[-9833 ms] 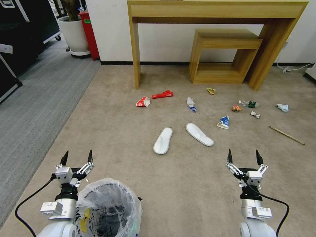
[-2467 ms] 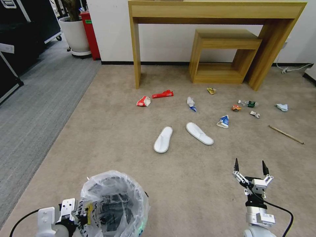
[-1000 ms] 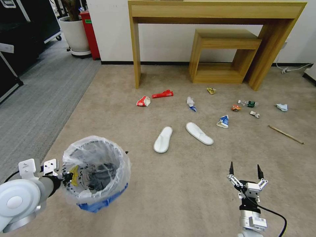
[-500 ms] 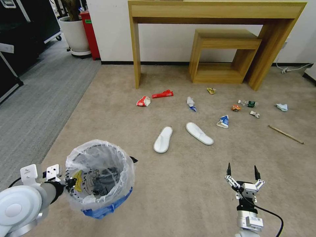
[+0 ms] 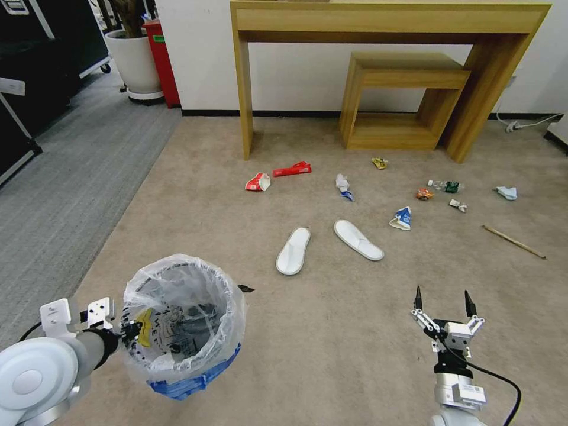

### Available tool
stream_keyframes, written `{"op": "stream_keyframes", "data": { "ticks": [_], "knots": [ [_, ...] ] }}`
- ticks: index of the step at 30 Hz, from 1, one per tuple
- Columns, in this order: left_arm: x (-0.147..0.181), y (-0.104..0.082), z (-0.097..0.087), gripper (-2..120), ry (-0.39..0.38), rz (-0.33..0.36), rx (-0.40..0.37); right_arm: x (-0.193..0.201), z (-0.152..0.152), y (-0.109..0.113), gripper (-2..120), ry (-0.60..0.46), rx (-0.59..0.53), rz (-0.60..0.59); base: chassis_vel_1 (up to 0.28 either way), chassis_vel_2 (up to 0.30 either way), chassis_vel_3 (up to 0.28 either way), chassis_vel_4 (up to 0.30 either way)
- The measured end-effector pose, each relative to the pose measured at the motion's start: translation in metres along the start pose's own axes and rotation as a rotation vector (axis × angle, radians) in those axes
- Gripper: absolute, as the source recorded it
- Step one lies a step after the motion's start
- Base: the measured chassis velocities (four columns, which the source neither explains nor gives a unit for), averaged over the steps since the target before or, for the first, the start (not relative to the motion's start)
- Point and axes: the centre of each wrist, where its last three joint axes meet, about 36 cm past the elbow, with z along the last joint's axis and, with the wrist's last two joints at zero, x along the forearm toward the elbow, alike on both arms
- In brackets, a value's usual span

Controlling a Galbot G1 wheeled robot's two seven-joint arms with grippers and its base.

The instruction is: Pick up the trash bin and place the garbage on the floor into it.

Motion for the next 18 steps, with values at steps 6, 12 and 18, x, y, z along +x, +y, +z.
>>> {"op": "stream_keyframes", "data": {
  "ticks": [6, 12, 18],
  "knots": [
    [0.0001, 0.003, 0.0026, 0, 0.006, -0.02, 0.027, 0.003, 0.0046, 0.0044, 100, -0.012, -0.01, -0.035, 0.0, 0.0, 0.0, 0.0],
    [0.0013, 0.0034, 0.0037, 0, 0.006, -0.022, 0.033, 0.0038, 0.0075, 0.005, 100, -0.015, -0.009, -0.043, -0.011, 0.006, 0.018, -0.014],
    [-0.0005, 0.0027, 0.0091, 0, 0.012, -0.018, 0.049, 0.0012, 0.0099, 0.005, 100, -0.019, -0.007, -0.049, -0.113, 0.117, 0.111, -0.109]
  ]
}}
